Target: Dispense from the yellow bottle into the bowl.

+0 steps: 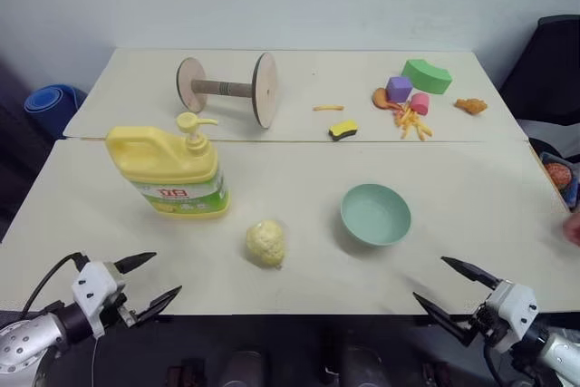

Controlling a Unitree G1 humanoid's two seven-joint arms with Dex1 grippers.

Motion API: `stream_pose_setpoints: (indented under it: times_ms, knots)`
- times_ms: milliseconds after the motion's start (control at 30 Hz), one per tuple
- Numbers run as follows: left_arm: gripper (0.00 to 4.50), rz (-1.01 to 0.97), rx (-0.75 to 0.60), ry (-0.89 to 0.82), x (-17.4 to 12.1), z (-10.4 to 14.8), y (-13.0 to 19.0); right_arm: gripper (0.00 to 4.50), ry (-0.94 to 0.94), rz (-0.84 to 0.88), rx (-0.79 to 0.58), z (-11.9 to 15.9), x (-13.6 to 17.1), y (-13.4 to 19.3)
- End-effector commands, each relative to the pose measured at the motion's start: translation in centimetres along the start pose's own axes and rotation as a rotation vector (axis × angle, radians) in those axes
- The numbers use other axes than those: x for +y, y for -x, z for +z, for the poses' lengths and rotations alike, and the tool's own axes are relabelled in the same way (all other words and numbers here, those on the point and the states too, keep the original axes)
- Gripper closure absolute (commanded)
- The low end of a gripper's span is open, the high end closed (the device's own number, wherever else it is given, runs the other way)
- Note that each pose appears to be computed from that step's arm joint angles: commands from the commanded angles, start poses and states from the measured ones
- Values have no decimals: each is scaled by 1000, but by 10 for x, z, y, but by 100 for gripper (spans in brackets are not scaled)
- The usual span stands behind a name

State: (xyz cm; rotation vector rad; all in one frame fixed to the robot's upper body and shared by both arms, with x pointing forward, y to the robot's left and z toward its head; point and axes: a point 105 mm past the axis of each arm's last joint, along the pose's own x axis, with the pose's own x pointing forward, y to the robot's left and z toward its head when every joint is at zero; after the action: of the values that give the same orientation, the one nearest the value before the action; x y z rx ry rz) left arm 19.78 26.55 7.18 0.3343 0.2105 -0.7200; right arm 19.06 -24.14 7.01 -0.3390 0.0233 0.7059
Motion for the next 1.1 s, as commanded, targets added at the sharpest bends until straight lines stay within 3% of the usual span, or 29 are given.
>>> stream_pose_setpoints:
  times_ms: [33, 133, 233, 400, 533, 633, 833, 1100]
  knots:
    - [3, -35, -27, -8, -5, 7, 2, 0, 9, 36, -28, 15, 2, -10]
    - [3, -21, -59, 38, -5, 12, -1, 0, -48, 160, -60, 43, 14, -37]
    - [3, -40, -108, 99, -2, 13, 0, 0, -89, 335, -55, 86, 36, -91]
    - [3, -25, -102, 128, -3, 9, -2, 0, -126, 448, 18, 110, 54, -138]
    - [3, -42, -90, 146, -12, 3, 0, 0, -115, 475, 162, 103, 72, -184]
    - [3, -41, -89, 151, -14, 3, 1, 0, -145, 448, 198, 102, 81, -209]
    - [3, -24, -78, 153, -17, 1, 8, 0, -210, 461, 292, 94, 110, -229]
    - [3, -10, -74, 162, -21, -4, 8, 0, -200, 411, 357, 75, 126, -253]
